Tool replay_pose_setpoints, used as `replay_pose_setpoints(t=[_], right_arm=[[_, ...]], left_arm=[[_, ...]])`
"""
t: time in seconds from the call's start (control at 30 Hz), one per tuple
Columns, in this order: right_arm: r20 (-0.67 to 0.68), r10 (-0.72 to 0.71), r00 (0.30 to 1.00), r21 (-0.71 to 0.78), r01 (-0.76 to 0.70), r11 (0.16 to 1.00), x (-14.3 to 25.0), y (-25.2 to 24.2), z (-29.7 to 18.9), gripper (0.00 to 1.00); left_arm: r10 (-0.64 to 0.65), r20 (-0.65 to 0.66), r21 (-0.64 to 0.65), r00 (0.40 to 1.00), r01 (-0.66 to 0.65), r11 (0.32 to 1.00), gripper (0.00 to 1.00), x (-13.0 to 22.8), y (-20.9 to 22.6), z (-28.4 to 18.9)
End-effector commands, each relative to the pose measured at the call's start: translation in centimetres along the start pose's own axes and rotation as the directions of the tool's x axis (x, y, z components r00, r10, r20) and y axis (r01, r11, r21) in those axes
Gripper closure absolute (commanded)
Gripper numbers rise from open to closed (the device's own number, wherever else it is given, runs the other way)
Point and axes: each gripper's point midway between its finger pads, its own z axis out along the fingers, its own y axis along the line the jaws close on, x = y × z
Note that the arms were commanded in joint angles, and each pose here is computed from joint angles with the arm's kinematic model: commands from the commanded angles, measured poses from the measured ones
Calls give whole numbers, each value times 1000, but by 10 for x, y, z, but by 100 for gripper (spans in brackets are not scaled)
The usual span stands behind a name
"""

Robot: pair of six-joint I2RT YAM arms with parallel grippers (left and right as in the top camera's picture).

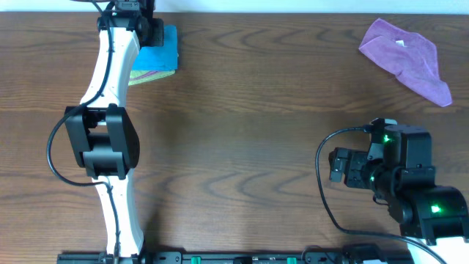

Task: Fold the cloth
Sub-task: 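Lower the blue cloth onto the stack and open the left gripper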

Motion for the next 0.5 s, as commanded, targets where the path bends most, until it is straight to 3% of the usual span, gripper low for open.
replay_pose_setpoints(t=[0.0,0.47], right_arm=[[-2,3,1000,4,-3,1000,2,-1,0,1],[-2,3,1000,4,-3,1000,2,-1,0,1]], left_arm=[[14,21,-72,1000,-12,997,94,-8,16,-6],[-43,-9,-124,999,42,991,94,3,60,2]])
